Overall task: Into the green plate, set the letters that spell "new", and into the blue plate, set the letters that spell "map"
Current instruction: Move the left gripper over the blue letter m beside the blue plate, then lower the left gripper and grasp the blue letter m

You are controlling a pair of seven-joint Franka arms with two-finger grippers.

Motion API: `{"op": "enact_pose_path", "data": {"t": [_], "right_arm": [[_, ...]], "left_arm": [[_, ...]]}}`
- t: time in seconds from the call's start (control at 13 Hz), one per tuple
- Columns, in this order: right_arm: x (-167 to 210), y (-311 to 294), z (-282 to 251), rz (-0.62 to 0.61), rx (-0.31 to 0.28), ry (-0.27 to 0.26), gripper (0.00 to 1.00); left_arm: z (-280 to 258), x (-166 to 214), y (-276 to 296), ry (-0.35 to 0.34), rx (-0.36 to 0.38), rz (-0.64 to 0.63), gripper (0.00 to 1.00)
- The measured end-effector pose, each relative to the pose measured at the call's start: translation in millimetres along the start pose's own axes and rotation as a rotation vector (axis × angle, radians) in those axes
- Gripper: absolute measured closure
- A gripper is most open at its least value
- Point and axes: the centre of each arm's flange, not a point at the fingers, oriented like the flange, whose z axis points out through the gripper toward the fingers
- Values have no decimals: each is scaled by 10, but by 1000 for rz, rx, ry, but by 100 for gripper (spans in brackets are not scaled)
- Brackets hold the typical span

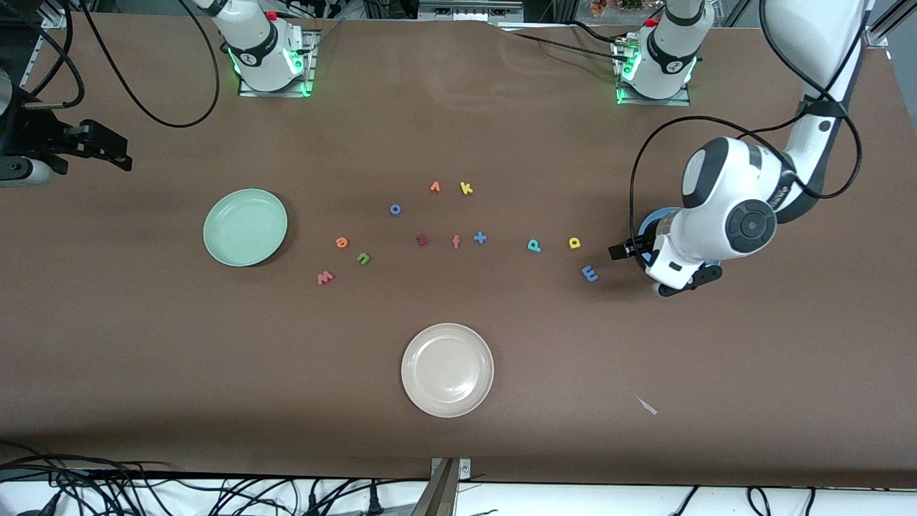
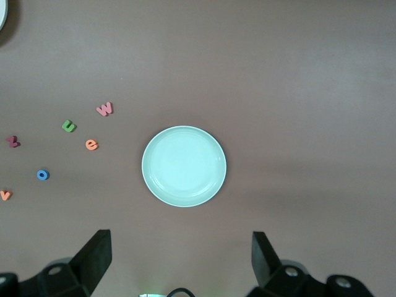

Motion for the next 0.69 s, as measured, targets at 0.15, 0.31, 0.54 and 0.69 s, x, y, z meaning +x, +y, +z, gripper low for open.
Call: {"op": "enact_pose_path", "data": {"t": [0.15,0.31,0.54,0.69], "right_arm": [[0,0,0,0,0,0,0],[0,0,0,0,0,0,0],[-1,-1,0,0,0,-1,0],[0,-6,0,-1,0,-1,0]], "left_arm": [[204,-12,149,33,-29,-96,0],[435,15,286,54,-60,-152,0],[722,122,330,68,-93,-183,1],[966,110,424,74,-95,-173,4]]}}
